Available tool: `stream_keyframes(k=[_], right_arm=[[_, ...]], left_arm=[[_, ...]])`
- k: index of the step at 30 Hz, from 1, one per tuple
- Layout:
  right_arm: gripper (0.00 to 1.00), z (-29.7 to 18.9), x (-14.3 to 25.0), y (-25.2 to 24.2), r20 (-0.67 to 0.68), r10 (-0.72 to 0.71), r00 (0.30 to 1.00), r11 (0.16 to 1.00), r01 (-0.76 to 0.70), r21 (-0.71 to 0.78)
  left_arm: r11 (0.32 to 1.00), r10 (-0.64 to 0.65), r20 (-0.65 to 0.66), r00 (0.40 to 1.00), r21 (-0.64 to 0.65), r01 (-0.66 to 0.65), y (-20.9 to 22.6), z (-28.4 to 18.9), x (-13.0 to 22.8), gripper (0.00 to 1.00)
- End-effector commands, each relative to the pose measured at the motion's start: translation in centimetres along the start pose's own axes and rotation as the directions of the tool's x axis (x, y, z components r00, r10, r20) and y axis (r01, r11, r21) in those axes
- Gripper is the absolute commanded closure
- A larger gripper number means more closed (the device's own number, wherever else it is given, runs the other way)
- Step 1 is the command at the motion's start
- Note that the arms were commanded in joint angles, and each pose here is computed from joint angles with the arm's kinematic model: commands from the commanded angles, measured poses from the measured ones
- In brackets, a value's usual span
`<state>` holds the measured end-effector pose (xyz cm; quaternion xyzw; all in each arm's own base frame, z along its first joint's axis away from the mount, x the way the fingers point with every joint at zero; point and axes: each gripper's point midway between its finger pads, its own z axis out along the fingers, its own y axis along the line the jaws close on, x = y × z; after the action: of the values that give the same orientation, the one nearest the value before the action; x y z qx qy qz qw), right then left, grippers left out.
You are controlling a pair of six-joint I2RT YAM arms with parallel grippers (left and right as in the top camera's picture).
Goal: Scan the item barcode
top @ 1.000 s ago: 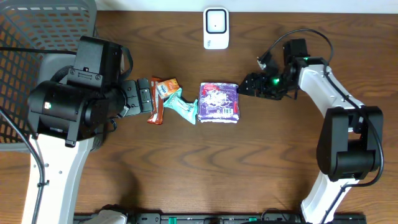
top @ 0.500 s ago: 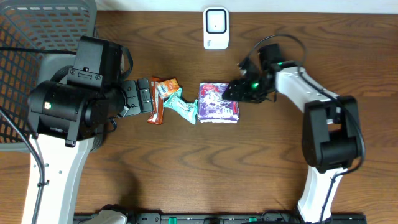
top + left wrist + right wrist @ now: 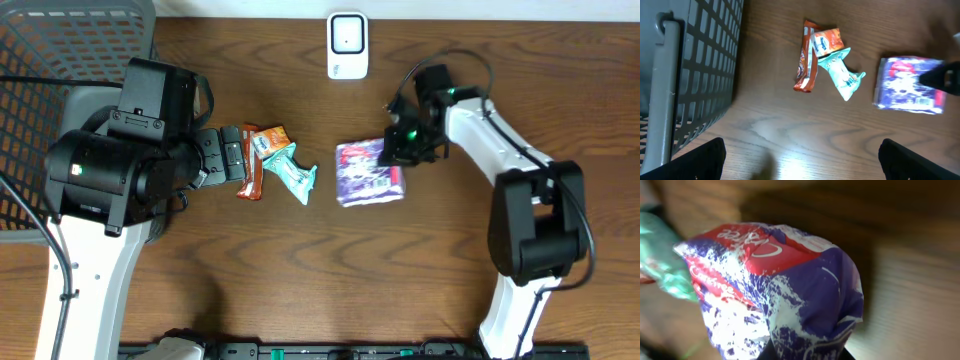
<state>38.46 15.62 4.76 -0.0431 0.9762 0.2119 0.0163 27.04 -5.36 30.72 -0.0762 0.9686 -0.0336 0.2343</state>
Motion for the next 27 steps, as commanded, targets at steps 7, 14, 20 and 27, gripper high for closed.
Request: stream_keyframes(k=[7,14,20,27], right_arm=[[0.99,-15.8,-1.3,-7.8,0.367,-0.043,0.929,0.521,-0.292,0.802],[0.99,-13.3,-1.6,-8.8,0.386,-0.055,0.921,0.513,-0.306,0.802],[0.93,-7.7,-1.2,-5.0,0.331,-0.028,0.943,0.705,-0.216,0.676],[0.42,-3.3,-2.9,4.2,0.343,-0.061,0.937,0.928,-0.073,0.365]], left_arm=[[1.0,-0.018,-0.001,1.0,-0.008,0.018,0.2,0.0,0.0,0.02],[1.0,-0.018,-0.001,1.0,-0.008,0.018,0.2,0.0,0.0,0.02],[1.0,-0.018,-0.001,1.0,-0.008,0.018,0.2,0.0,0.0,0.02],[1.0,-0.018,-0.001,1.0,-0.008,0.018,0.2,0.0,0.0,0.02]])
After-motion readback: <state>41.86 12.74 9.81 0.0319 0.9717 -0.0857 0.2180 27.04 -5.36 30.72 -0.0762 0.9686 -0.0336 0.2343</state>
